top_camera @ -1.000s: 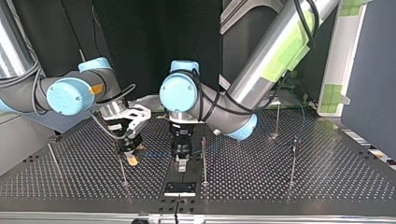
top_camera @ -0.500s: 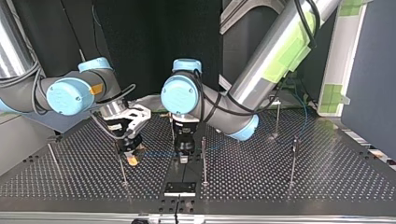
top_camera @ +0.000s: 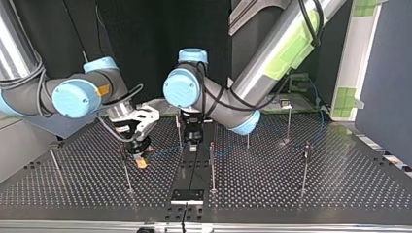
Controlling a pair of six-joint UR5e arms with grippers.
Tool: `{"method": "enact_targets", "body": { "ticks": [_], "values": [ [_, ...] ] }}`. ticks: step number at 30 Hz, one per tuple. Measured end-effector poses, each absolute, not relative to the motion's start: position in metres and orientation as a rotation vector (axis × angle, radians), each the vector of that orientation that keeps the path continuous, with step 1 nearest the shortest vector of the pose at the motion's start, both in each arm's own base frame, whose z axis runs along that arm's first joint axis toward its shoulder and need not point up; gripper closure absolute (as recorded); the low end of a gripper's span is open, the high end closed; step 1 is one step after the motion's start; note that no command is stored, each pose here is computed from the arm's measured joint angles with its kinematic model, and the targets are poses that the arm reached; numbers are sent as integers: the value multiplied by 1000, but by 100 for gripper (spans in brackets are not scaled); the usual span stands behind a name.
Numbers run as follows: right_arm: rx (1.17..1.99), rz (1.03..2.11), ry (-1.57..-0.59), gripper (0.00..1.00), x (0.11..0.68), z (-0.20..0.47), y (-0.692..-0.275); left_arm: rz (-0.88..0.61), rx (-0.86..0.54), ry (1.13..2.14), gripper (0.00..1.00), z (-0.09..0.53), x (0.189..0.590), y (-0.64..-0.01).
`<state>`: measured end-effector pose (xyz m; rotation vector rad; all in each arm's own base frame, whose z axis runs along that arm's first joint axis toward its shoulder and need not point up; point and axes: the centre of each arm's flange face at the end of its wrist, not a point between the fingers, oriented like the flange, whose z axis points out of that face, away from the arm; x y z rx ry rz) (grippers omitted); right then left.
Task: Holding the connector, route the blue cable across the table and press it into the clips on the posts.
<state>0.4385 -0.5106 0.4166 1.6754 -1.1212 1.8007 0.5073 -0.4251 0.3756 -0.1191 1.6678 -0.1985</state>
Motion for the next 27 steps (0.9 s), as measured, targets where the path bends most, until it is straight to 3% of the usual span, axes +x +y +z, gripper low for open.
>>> {"method": "enact_targets", "body": {
  "ticks": [27],
  "values": [
    [1803,1656,-1201,100,415,349,-476,-195,-92,1704,100,302,469,-433]
  ]
}}
